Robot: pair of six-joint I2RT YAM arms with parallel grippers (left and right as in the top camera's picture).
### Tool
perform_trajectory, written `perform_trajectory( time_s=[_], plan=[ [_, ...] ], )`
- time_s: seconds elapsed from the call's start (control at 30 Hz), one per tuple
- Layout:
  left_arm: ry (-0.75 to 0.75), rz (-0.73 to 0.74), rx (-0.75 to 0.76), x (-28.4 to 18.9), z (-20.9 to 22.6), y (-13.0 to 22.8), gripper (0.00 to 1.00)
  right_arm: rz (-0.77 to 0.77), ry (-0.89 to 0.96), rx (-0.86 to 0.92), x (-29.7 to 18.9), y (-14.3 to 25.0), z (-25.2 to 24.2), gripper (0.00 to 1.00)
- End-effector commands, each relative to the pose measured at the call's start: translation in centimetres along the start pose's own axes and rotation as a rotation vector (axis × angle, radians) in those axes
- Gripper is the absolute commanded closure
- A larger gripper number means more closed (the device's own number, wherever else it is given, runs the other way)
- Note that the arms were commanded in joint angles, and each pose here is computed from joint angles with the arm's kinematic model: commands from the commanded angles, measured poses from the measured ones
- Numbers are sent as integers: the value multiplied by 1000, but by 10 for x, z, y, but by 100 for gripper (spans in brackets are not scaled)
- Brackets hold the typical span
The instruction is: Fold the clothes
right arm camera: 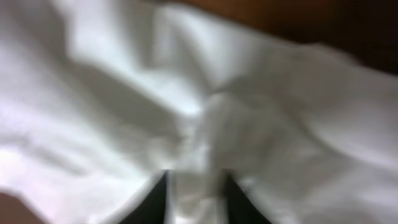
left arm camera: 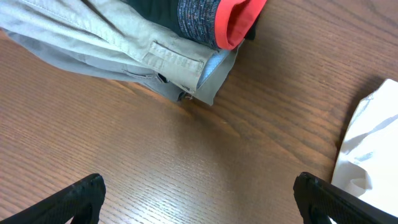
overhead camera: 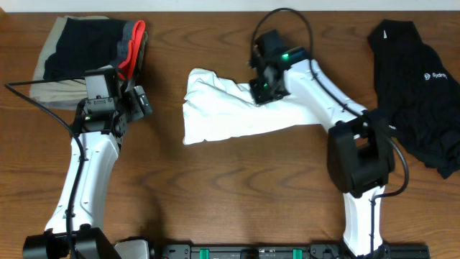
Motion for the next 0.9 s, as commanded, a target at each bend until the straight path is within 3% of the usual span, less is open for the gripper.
perform_trajectory(
  time_s=[0.0, 0.07, 0.13, 0.4, 0.57, 0.87],
  plan=[
    [-13, -11, 10, -1, 3, -6, 2, 18, -53, -96, -3, 10, 31, 58],
    [-13, -11, 10, -1, 3, -6, 2, 16, -57, -102, -5, 10, 34, 47],
    [-12, -10, 10, -1, 2, -6, 2, 8, -62, -94, -10, 8, 33, 43],
    [224, 29, 18, 1, -33, 0, 2, -65, -51, -15, -57, -12, 3, 40],
    [440, 99, 135, 21, -69, 16, 2, -134, -23, 77, -85, -25, -43, 34],
    [742, 112, 193, 61, -115, 30, 2, -107, 18, 209, -101, -15, -104, 32]
  ],
)
Point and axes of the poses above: each gripper's point midway between its finger pads, its own x axis out along the fingers, its own z axis along the line the jaws close on, y = z × x, the point moved 3 cm from there along -x, back along the fingers, and after that the axes turned 6 degrees about x, right-handed, at the moved point
